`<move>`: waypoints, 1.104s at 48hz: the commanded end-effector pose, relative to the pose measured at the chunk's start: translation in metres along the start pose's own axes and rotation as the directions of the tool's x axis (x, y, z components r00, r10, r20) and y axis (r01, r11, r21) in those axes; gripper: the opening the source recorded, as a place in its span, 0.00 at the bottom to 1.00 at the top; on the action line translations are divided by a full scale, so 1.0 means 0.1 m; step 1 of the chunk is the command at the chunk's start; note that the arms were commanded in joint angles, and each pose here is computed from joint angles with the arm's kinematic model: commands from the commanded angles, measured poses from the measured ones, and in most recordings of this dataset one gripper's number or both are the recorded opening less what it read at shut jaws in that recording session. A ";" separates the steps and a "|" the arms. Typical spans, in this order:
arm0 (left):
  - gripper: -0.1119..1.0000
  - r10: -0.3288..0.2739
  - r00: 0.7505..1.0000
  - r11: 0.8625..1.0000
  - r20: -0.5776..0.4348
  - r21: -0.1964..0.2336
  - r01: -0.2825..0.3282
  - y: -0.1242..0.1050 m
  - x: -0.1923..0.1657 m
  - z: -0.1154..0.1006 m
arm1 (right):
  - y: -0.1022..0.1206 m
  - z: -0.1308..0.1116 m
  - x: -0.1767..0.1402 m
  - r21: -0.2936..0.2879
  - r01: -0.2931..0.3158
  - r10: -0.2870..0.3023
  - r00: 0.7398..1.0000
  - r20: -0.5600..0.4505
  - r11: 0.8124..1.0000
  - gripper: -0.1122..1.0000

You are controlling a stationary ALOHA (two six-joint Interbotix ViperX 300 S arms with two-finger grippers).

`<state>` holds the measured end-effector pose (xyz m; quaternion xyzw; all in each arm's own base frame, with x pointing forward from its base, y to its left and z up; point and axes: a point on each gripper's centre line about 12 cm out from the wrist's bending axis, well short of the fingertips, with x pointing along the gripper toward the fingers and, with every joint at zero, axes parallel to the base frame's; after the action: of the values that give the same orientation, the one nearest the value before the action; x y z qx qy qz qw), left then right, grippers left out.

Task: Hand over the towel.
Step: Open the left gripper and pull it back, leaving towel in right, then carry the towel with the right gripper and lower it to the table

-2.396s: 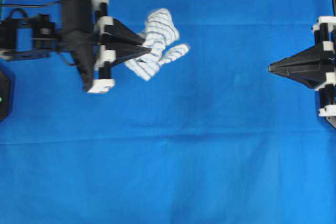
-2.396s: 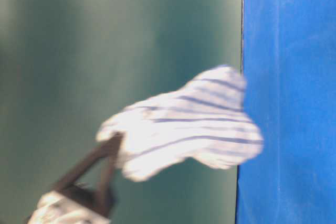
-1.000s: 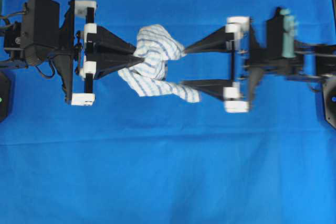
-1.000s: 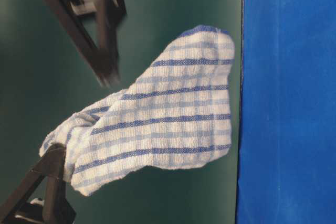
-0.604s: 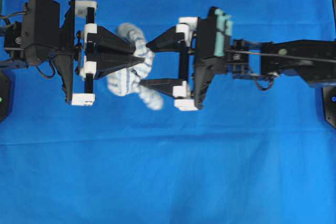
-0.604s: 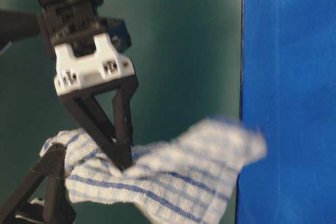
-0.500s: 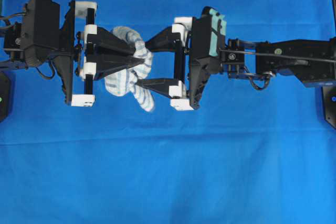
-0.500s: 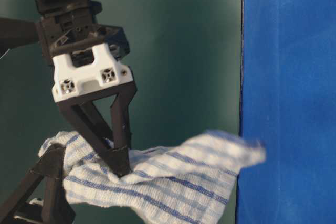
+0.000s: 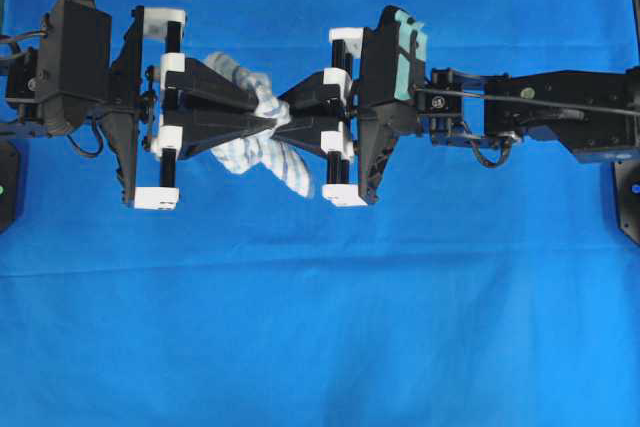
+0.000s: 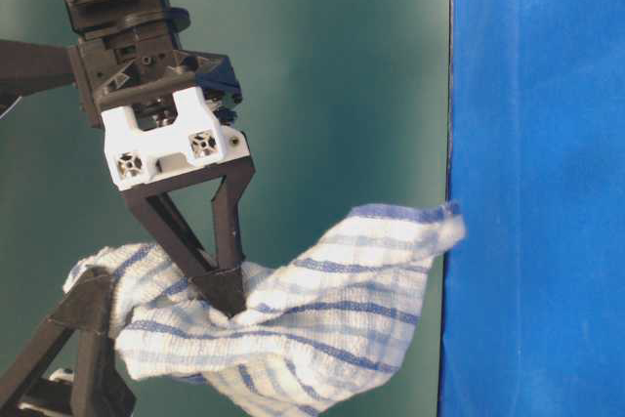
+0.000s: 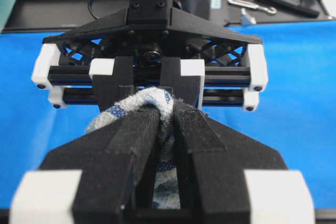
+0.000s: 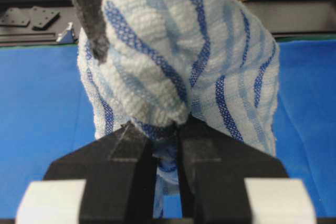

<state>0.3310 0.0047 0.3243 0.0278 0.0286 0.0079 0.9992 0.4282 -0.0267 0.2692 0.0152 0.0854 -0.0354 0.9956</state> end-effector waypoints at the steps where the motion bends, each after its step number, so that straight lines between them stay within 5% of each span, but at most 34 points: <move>1: 0.15 0.001 0.999 1.000 0.043 -0.002 -0.001 0.00 0.00 0.12 | -0.01 0.15 -0.03 -0.001 0.002 -0.002 0.999 0.037 1.000 0.21; 14: 0.18 0.011 0.999 1.000 0.050 -0.008 -0.011 0.03 -0.03 0.12 | -0.01 0.18 -0.16 0.007 0.002 -0.002 0.999 0.045 1.000 0.21; 25: 0.75 0.017 0.997 1.000 0.082 -0.010 -0.016 0.04 -0.21 0.14 | 0.00 0.17 -0.48 0.017 -0.001 0.001 0.999 0.054 1.000 0.21; 30: 0.92 0.017 0.994 1.000 0.103 -0.009 -0.016 0.04 -0.36 0.16 | 0.01 0.16 -0.74 0.020 -0.005 0.003 0.998 0.066 1.000 0.21; 53: 0.93 0.021 0.983 1.000 0.181 -0.016 -0.019 0.04 -0.88 0.19 | 0.00 0.13 -1.60 0.057 -0.010 0.004 0.994 0.111 0.998 0.21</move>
<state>0.2453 0.0059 0.3443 0.0215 -0.0556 0.0147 0.9981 0.2769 -0.0170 0.3009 0.0386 0.0425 -0.0355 0.9977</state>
